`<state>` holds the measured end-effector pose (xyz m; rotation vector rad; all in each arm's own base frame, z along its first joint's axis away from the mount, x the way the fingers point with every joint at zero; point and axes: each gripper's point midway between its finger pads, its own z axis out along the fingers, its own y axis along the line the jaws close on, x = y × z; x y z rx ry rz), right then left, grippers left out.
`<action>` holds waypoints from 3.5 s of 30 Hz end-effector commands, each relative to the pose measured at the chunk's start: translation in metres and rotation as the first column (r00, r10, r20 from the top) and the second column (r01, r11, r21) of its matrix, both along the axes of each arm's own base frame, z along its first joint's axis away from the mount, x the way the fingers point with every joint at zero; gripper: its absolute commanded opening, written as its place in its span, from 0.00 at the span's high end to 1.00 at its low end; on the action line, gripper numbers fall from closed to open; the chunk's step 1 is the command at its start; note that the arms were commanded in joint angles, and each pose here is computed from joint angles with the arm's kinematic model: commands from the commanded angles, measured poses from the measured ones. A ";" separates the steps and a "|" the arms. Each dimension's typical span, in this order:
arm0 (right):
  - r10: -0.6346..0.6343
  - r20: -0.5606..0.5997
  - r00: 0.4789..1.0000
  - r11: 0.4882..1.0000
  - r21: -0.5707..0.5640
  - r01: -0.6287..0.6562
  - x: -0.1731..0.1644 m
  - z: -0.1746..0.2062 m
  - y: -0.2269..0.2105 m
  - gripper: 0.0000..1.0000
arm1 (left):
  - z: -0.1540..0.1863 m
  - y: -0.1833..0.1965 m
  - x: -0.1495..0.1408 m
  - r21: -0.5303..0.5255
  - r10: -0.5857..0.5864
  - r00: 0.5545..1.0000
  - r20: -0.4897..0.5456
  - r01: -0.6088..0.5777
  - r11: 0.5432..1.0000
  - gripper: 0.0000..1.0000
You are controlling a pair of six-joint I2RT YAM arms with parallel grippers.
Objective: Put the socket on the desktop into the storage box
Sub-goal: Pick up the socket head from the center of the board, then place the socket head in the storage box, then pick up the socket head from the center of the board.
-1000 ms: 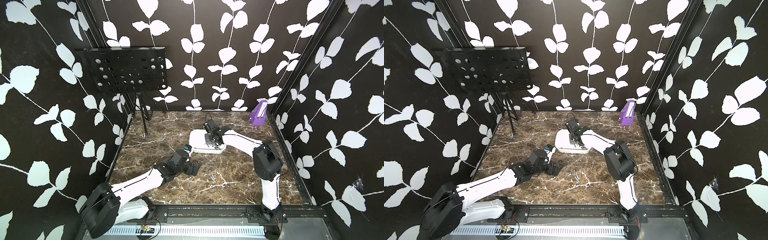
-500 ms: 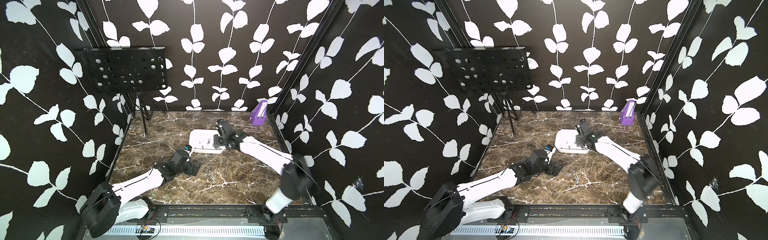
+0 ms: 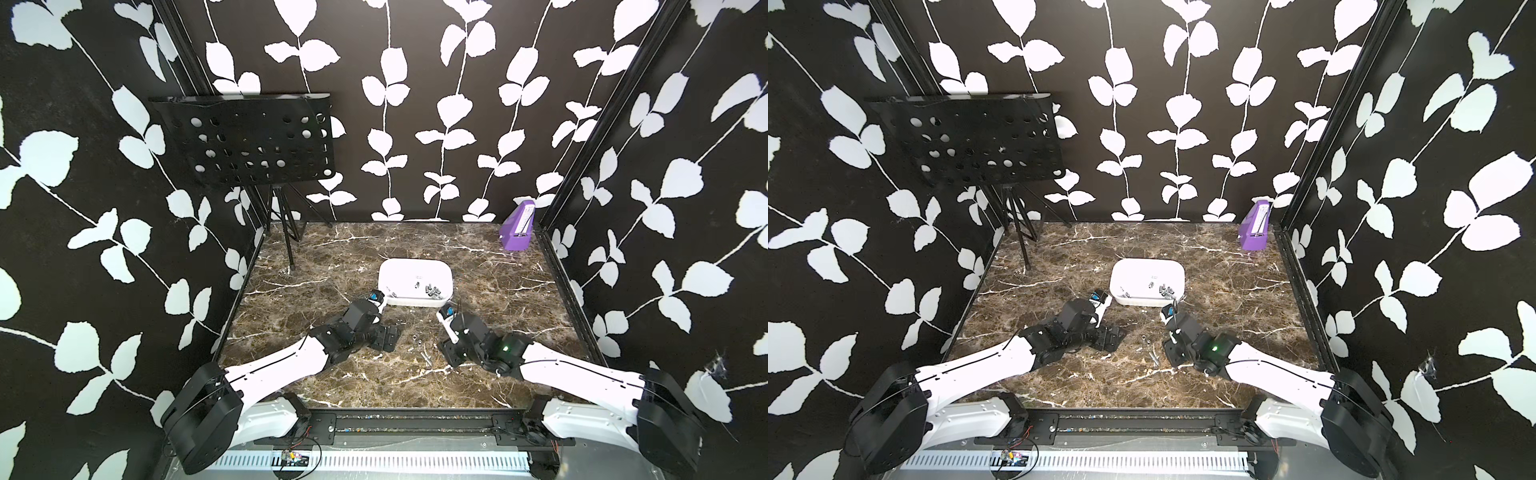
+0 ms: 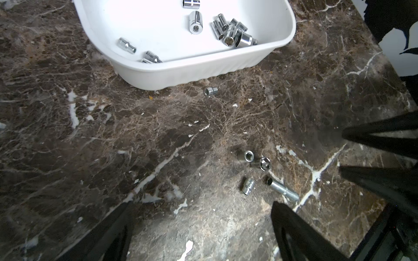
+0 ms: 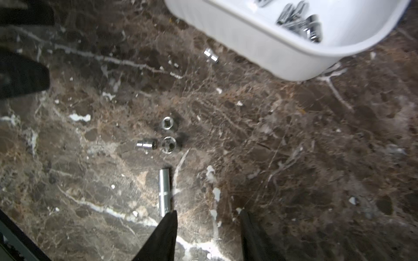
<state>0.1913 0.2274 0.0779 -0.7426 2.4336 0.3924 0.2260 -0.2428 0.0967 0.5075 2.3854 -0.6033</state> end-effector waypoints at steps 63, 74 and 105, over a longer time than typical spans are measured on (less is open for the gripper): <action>0.068 -0.127 0.989 0.969 -0.227 -0.096 -0.025 -0.065 0.036 0.85 | -0.006 0.002 -0.001 0.029 0.003 1.000 -0.007 -0.003 1.000 0.06; -0.107 -0.034 0.994 0.992 -0.069 0.105 -0.021 0.021 0.012 0.91 | 0.000 0.006 0.000 0.011 0.030 1.000 0.004 -0.030 0.999 0.06; -0.493 -0.061 0.868 0.870 -0.052 0.491 0.227 0.025 0.053 0.84 | 0.004 0.005 -0.001 -0.020 0.037 0.999 0.004 -0.037 0.999 0.06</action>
